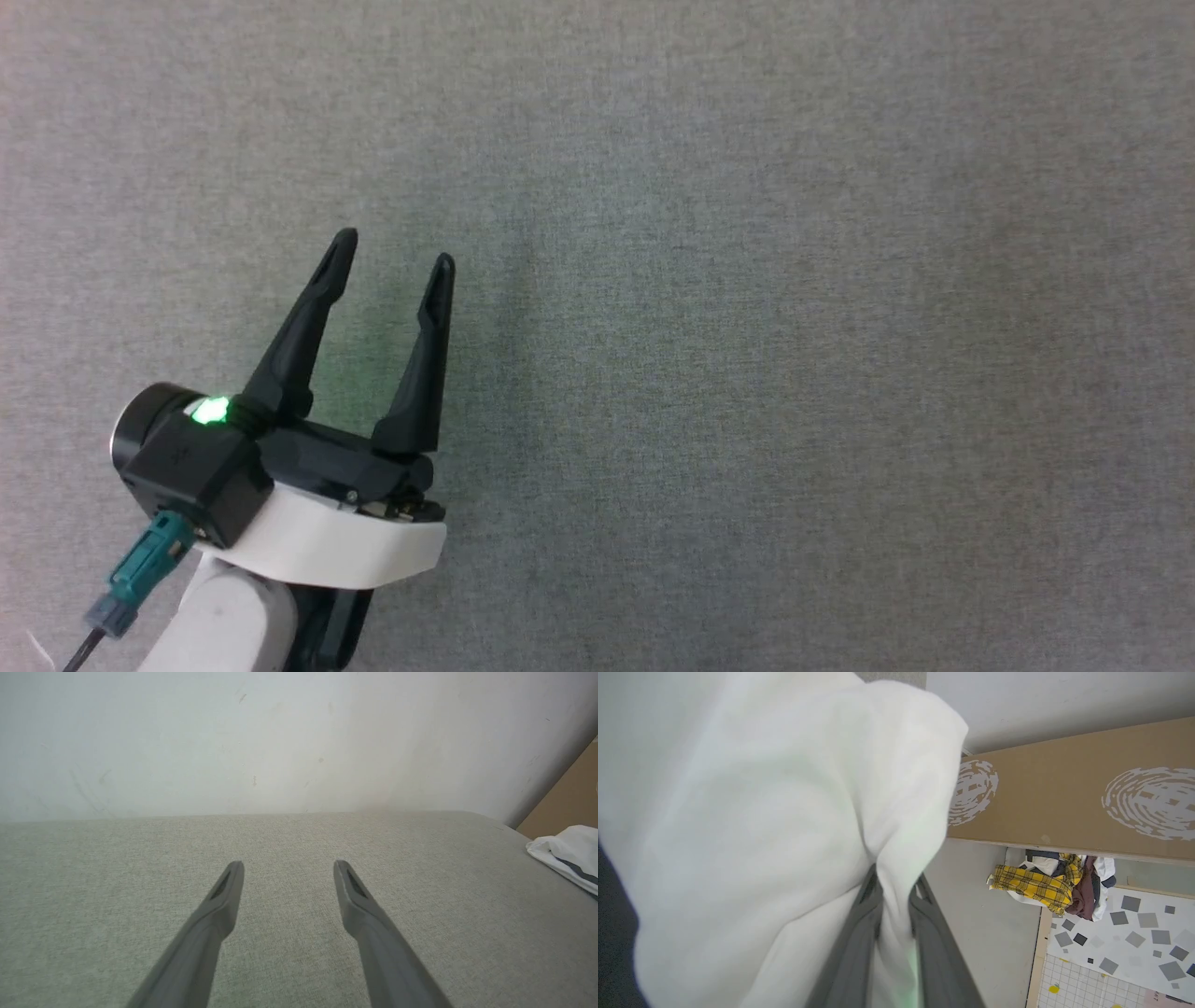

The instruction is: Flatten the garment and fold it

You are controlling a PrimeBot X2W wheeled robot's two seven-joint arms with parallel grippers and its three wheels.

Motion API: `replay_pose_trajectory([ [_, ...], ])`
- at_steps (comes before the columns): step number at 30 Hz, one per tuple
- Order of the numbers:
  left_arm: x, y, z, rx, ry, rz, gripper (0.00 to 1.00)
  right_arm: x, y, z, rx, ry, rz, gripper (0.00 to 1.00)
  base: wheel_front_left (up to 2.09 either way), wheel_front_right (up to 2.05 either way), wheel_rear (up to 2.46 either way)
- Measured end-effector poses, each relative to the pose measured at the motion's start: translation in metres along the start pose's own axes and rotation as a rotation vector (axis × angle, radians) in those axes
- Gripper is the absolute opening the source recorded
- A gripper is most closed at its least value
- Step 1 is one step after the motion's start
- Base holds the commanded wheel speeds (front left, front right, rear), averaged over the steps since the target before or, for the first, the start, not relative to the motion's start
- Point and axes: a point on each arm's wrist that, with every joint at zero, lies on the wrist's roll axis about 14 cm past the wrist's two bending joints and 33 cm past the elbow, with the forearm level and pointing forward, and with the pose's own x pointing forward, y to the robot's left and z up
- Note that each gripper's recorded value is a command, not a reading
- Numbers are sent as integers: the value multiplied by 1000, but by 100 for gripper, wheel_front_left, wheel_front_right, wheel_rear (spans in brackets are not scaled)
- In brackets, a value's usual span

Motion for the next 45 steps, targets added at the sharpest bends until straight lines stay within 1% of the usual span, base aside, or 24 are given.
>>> replay_pose_trajectory([
  [3, 1, 0, -6, -4, 15, 0, 100, 7, 1, -6, -13, 16, -8, 0, 0, 0, 0],
  [4, 0, 1, -8, -4, 19, 1, 100, 9, 1, -7, -15, 18, -9, 2, 0, 0, 0],
  [5, 0, 1, -8, -6, 21, 2, 100, 10, 1, -8, -17, 19, -11, 20, 0, 0, 0],
  [6, 0, 1, -9, -7, 21, 3, 100, 12, 1, -7, -22, 14, -13, 36, 0, 0, 0],
  [7, 0, 1, -8, -10, 18, 6, 100, 12, 1, -7, -26, 8, -16, 100, 0, 0, 0],
  [10, 0, 0, -3, -17, -9, 20, 100, 12, -1, -5, -24, -12, -24, 100, 0, 0, 0],
  [14, -1, -1, 8, -10, -51, 25, 100, 7, -2, 0, 13, -61, -25, 100, 0, 0, 0],
  [17, -4, 0, 17, -3, -79, 42, 100, -2, -5, 4, 104, -130, -42, 100, 0, 0, 0],
  [20, -12, 2, 24, 0, -92, 75, 100, -15, 2, 10, 217, -226, -39, 100, 0, 0, 0],
  [23, -24, 3, 32, -3, -112, 115, 100, -35, 28, 13, 298, -308, 11, 100, 0, 0, 0],
  [27, -40, 0, 47, 2, -143, 135, 100, -72, 76, 19, 405, -407, 112, 100, 0, 0, 0],
  [30, -54, -4, 58, -1, -169, 144, 100, -104, 108, 31, 486, -482, 192, 100, 0, 0, 0],
  [32, -64, -6, 65, -8, -187, 157, 100, -128, 120, 44, 543, -546, 224, 100, 0, 0, 0],
  [33, -69, -7, 69, -9, -196, 162, 100, -139, 121, 50, 567, -583, 228, 100, 0, 0, 0],
  [35, -80, -7, 77, -7, -217, 172, 100, -161, 111, 63, 604, -676, 205, 100, 0, 0, 0],
  [39, -99, -9, 93, 28, -256, 180, 100, -201, 101, 83, 627, -842, 188, 100, 0, 0, 0],
  [42, -113, -9, 101, 59, -276, 184, 100, -223, 94, 90, 640, -931, 173, 100, 0, 0, 0],
  [45, -126, -7, 105, 85, -285, 196, 100, -238, 88, 91, 634, -981, 153, 100, 0, 0, 0],
])
